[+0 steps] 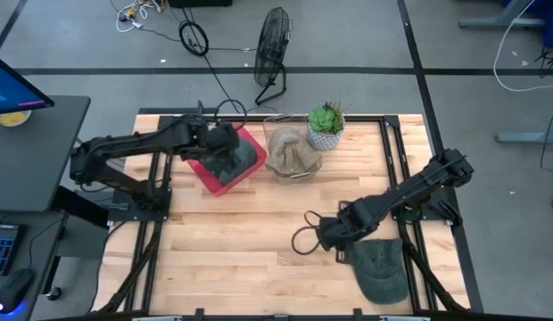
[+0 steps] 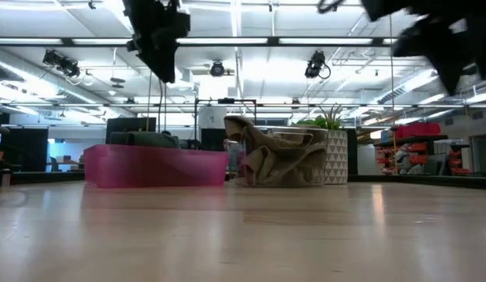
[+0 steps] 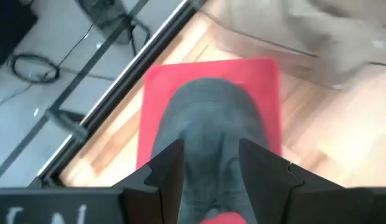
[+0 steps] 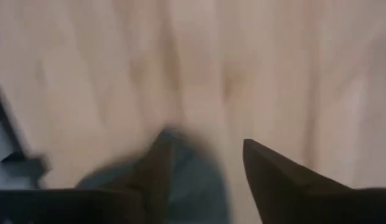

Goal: Pick & Place hat
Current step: Put the black cap into the pink bin

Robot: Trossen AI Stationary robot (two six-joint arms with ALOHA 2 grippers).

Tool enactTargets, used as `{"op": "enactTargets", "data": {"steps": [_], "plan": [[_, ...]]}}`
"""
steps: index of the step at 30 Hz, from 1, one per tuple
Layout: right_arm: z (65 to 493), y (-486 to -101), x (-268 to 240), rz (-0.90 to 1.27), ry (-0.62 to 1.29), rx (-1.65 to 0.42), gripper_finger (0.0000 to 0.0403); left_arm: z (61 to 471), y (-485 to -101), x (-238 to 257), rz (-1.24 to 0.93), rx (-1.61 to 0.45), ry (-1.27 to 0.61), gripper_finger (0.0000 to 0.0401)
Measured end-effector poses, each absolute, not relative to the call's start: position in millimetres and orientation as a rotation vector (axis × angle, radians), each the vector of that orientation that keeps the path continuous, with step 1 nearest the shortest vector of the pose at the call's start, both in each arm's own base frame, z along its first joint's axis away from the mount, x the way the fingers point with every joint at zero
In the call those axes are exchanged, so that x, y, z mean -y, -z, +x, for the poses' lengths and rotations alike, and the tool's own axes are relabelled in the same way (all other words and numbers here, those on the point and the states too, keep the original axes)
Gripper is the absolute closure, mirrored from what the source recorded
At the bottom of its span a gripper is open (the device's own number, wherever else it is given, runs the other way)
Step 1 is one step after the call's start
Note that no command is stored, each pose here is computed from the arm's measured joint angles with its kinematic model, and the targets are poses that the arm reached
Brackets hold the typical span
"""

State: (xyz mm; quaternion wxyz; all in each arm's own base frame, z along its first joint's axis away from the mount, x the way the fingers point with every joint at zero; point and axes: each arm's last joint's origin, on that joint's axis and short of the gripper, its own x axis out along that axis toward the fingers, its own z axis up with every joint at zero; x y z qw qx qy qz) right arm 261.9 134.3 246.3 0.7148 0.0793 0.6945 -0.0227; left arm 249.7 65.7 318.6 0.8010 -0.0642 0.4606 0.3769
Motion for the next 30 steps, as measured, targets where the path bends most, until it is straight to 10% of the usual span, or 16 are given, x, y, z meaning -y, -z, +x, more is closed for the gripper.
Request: {"op": "enactTargets", "data": {"steps": [10,30], "plan": [[234,-238,-180,0.443,0.154,-1.623,0.0147,259,-320,-58,-0.081,-0.923,-0.810,0.0247],[195,-163,-194,0.639,0.265,-1.690,0.0169,273,-325,-51,-0.023,-0.838,-0.686,0.0247]]}}
